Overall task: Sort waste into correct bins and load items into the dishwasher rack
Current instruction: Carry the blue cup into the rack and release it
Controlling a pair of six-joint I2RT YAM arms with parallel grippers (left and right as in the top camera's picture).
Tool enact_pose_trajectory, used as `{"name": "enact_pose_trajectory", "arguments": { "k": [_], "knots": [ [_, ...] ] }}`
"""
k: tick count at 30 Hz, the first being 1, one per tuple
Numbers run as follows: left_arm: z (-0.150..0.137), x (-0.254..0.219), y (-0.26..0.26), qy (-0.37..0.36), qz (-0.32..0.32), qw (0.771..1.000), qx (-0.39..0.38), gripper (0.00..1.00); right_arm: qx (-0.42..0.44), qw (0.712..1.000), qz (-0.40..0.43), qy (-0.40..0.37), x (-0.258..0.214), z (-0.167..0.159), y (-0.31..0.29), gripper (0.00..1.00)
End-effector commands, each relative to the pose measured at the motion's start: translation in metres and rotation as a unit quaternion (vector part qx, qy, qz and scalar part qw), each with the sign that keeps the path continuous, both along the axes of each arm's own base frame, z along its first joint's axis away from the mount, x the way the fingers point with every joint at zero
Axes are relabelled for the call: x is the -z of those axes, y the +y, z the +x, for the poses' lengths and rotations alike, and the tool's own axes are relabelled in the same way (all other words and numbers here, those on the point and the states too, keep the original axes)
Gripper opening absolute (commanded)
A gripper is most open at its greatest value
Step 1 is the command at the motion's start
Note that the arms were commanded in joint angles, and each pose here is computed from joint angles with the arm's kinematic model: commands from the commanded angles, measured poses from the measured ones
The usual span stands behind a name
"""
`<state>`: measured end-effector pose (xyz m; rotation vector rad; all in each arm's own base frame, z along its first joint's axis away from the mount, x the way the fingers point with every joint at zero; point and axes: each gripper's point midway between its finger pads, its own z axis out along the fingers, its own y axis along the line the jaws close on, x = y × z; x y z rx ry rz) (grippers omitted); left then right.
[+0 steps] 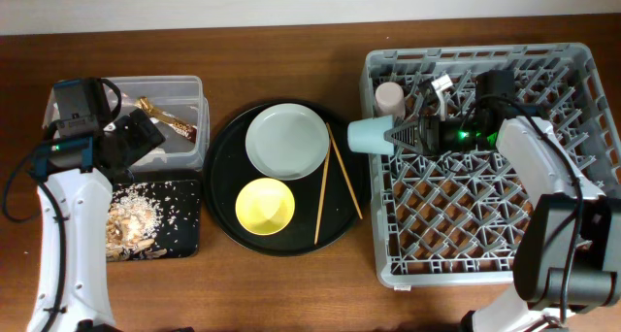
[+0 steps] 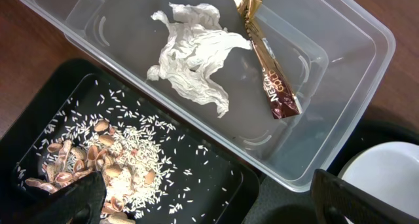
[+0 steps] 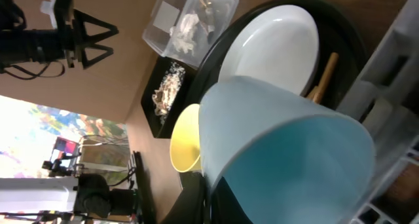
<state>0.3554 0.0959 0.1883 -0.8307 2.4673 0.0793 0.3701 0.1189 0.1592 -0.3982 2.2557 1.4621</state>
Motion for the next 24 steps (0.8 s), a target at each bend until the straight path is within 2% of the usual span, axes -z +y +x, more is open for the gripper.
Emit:
{"name": "enact_pose_trajectory", "arguments": {
  "k": [1,5,10,14,16,18,24],
  "knots": [
    [0.001,-0.011,0.001,-0.013,0.005,1.0,0.005,0.99,0.02,0.996,-0.086,0.019,0.031,0.0,-0.016,0.1],
    [0.001,-0.011,0.001,-0.013,0.005,1.0,0.005,0.99,0.033,0.986,-0.157,0.043,0.053,-0.003,-0.031,0.1],
    [0.001,-0.011,0.001,-0.013,0.005,1.0,0.005,0.99,0.027,0.984,-0.161,0.072,0.055,-0.015,-0.031,0.09],
    [0.001,-0.011,0.001,-0.013,0.005,1.0,0.005,0.99,0.032,0.981,-0.177,0.066,0.04,-0.023,-0.034,0.11],
    [0.001,-0.011,0.001,-0.013,0.005,1.0,0.005,0.99,0.053,0.97,-0.225,0.075,0.039,-0.027,-0.047,0.22],
    [0.001,-0.011,0.001,-0.013,0.005,1.0,0.005,0.99,0.085,0.948,-0.296,0.084,0.04,-0.031,-0.068,0.28],
    [0.001,-0.011,0.001,-0.013,0.005,1.0,0.005,0.99,0.142,0.945,-0.294,0.023,-0.022,-0.033,-0.065,0.28]
  ]
}}
